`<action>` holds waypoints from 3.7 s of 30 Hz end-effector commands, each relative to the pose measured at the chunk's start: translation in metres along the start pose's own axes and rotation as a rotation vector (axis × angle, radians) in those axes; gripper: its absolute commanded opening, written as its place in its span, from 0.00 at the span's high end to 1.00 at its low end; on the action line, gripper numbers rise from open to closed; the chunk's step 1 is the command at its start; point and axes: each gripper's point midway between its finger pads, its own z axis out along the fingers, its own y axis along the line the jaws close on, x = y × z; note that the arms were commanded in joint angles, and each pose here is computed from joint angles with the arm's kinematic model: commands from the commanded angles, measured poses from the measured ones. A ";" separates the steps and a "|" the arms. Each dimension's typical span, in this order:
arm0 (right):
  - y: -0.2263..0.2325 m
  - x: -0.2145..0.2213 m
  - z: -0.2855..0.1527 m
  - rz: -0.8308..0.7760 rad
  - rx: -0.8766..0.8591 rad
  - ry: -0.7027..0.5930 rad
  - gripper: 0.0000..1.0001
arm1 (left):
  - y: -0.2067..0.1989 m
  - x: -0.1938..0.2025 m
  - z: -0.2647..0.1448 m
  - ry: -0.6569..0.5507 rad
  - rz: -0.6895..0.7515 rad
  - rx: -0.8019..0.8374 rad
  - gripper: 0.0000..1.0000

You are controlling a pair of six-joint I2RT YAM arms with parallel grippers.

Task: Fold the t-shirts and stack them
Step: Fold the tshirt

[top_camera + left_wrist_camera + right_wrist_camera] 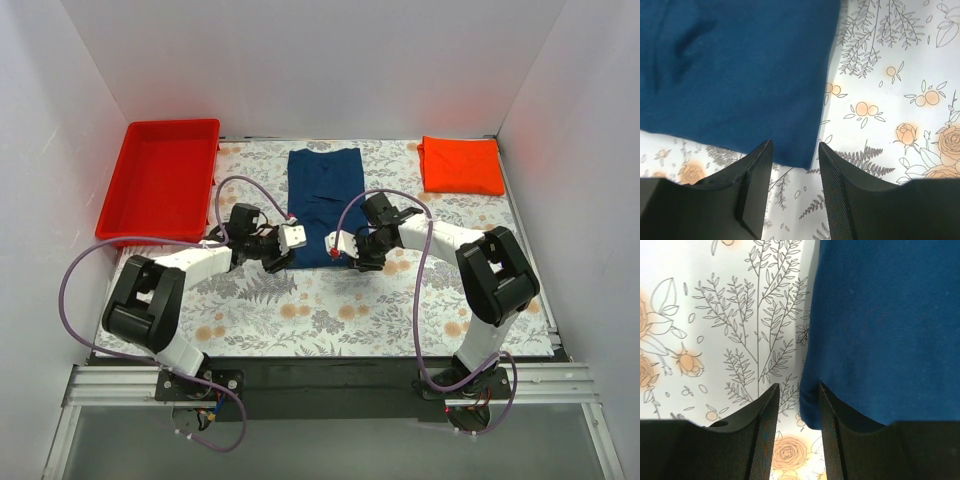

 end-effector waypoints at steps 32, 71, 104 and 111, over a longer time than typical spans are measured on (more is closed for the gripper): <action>0.035 0.049 0.026 -0.011 -0.063 0.118 0.56 | -0.023 0.039 0.030 0.139 -0.014 0.098 0.97; -0.031 0.004 -0.053 0.111 0.135 0.040 0.99 | 0.005 -0.046 -0.012 0.003 0.005 0.017 1.00; 0.015 -0.061 -0.135 0.014 0.121 -0.021 0.99 | -0.013 -0.124 -0.103 0.003 0.109 -0.004 1.00; -0.033 -0.049 -0.129 0.045 0.128 -0.021 0.99 | 0.031 -0.111 -0.074 0.000 0.106 -0.043 1.00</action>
